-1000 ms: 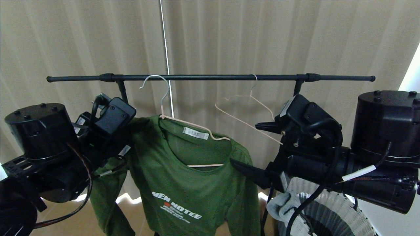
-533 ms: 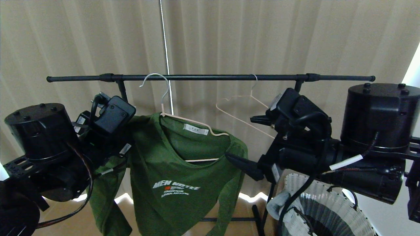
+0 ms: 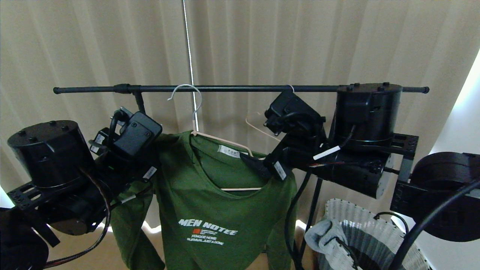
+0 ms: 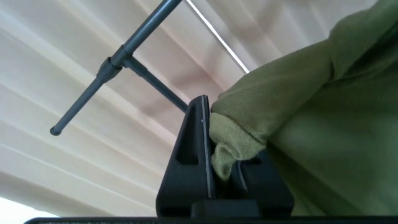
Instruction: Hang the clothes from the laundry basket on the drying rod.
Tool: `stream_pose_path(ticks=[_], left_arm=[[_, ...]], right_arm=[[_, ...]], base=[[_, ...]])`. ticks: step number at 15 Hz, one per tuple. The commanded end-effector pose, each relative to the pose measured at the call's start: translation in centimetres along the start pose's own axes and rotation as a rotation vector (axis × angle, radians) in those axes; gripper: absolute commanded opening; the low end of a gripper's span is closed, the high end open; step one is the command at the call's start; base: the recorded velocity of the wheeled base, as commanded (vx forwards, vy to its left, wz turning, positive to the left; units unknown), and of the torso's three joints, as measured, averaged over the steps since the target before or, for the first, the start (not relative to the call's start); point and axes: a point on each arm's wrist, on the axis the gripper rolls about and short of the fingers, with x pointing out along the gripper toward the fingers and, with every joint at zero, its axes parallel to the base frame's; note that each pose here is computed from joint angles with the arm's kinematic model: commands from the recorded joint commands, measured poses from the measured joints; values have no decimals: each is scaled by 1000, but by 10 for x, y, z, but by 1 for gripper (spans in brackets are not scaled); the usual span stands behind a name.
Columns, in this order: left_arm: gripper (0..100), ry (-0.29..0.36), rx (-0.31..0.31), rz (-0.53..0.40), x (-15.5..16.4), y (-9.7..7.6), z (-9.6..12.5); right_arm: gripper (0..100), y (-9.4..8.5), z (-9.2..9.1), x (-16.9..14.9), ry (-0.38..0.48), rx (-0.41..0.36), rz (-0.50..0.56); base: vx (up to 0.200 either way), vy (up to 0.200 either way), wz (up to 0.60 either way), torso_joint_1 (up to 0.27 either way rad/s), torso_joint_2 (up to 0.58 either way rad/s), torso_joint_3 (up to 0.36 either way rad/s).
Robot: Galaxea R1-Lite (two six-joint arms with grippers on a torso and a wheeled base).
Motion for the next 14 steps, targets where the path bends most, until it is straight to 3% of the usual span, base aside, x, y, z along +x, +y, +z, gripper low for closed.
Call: stream_pose_path(ticks=[1,10,11,14], left_arm=[[0,-5,-1,-2,-1,-1,0],[0,-45,-1,-55,-8,-15,9],[0,-47,-2,-55,-9,-14,10],[0,-47,-1,-57,-9,-14,9]], right_arm=[[100,3,-7,13,26,-16,8],[100,5,-11,25,36,-24,9],[0,6,-12,26,37,-25,10],[0,6,-12,26,36,-25,12]], base=[[0,0,0,0,0,0],[0,0,0,0,0,0],[0,0,0,0,0,0],[0,0,0,0,0,0]])
